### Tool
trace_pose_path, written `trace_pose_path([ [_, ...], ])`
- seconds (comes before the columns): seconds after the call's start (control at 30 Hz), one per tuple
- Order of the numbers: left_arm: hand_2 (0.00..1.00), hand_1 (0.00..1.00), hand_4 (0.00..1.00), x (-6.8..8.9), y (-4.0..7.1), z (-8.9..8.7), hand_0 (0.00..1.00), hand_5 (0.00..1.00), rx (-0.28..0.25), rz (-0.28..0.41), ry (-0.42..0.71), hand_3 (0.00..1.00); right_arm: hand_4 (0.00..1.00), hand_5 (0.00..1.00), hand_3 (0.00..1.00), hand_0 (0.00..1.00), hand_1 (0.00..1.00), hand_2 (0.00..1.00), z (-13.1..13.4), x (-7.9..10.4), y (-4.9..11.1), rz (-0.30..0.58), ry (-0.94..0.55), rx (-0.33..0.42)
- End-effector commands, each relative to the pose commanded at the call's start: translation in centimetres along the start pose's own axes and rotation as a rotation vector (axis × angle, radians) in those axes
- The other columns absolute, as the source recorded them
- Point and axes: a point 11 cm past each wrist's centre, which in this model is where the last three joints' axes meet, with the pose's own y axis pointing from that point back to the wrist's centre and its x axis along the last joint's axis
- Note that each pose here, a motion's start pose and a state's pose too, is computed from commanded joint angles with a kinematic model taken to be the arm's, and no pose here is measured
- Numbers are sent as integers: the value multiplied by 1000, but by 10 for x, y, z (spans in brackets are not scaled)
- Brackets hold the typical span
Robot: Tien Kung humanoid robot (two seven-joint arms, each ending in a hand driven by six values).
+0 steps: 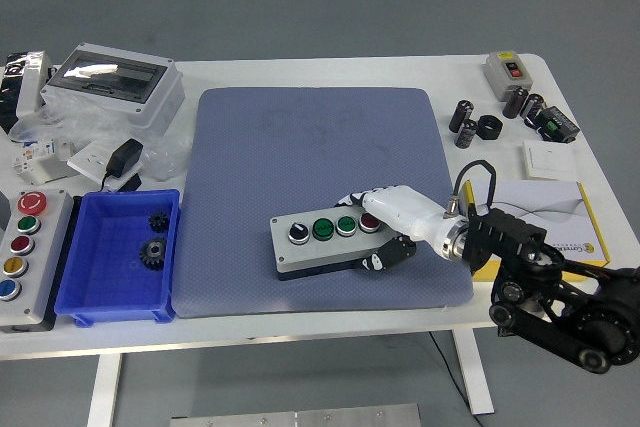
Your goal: Pick up the button,place it on the desk,press the button,press the button
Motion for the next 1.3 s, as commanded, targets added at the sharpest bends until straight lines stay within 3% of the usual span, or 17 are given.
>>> trace_pose_path([
  [0.37,531,603,613,-2,0,-2,603,207,20,-15,-6,602,614,12,937,832,869,850,4,5,1,-16,-20,-9],
  [0.4,531,603,612,-2,0,-2,603,203,20,-16,-7,602,707,210,998,912,946,960,4,5,1,-16,-22,-9],
  [0.57,531,603,612,-2,0,-2,603,203,20,-16,-10,602,707,210,998,912,946,960,5,7,3,-17,-45,-9],
  [0.6,530,603,611,-2,0,-2,605,198,20,-17,-10,603,745,273,998,969,995,998,6,7,4,-18,-49,-9],
  [1.3,529,603,611,-2,0,-1,604,185,18,-18,-15,600,758,286,998,976,998,998,22,10,24,-32,-179,-35],
])
